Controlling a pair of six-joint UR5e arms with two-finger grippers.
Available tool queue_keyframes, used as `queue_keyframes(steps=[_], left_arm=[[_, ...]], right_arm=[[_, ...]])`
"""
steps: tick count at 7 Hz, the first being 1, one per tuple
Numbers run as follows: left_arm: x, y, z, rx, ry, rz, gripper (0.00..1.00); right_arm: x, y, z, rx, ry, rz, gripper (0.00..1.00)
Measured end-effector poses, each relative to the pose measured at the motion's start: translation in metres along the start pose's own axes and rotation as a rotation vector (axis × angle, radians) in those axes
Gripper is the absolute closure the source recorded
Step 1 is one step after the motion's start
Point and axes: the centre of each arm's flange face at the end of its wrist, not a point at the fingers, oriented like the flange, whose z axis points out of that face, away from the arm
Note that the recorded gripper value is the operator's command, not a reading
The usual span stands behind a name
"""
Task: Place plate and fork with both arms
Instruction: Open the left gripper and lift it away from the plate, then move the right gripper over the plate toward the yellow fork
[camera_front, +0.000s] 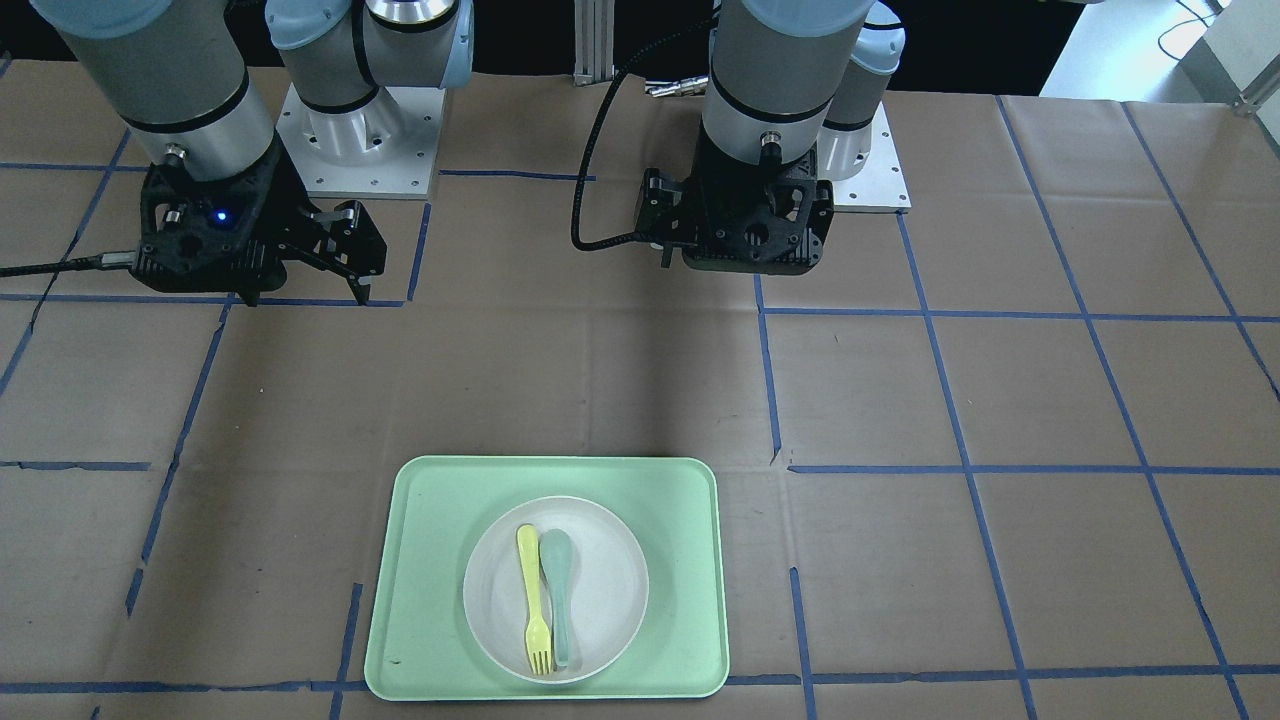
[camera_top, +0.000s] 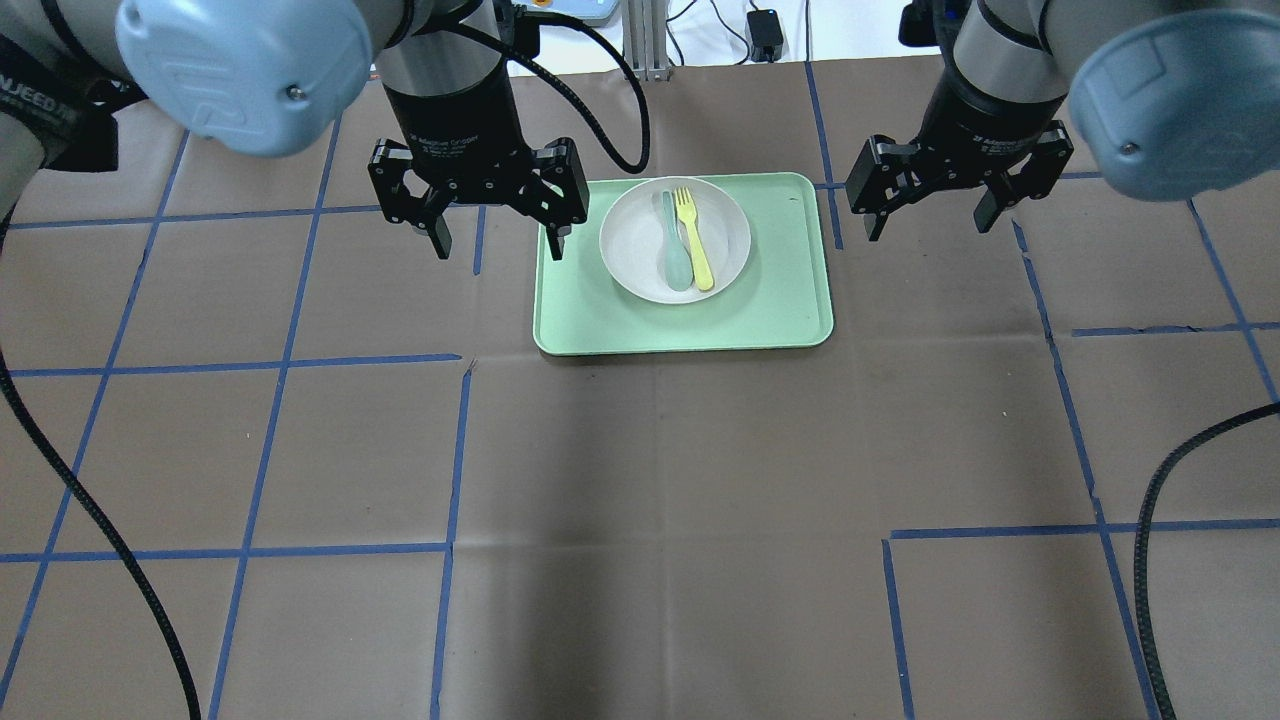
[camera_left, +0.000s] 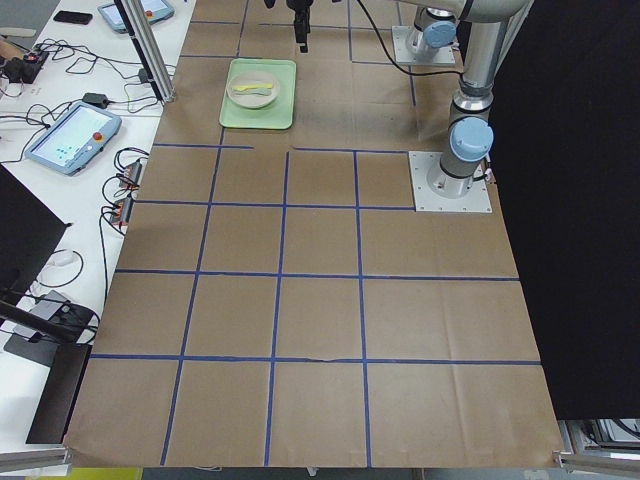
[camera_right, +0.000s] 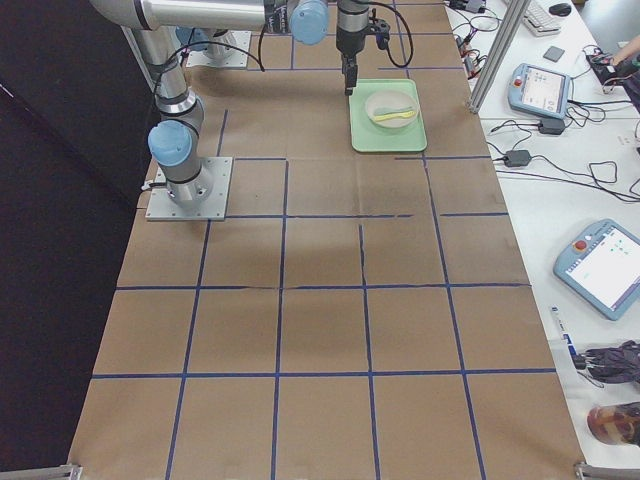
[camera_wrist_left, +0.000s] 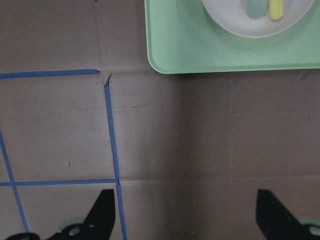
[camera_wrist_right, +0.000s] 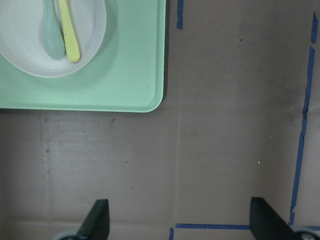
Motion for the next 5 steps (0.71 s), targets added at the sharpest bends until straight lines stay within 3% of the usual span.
queue_keyframes(steps=[5], left_arm=[[-0.016,0.020,-0.001,0.012,0.003,0.000,0.00]], right_arm=[[-0.132,-0.085,0.047,0.001,-0.018,0.058,0.00]])
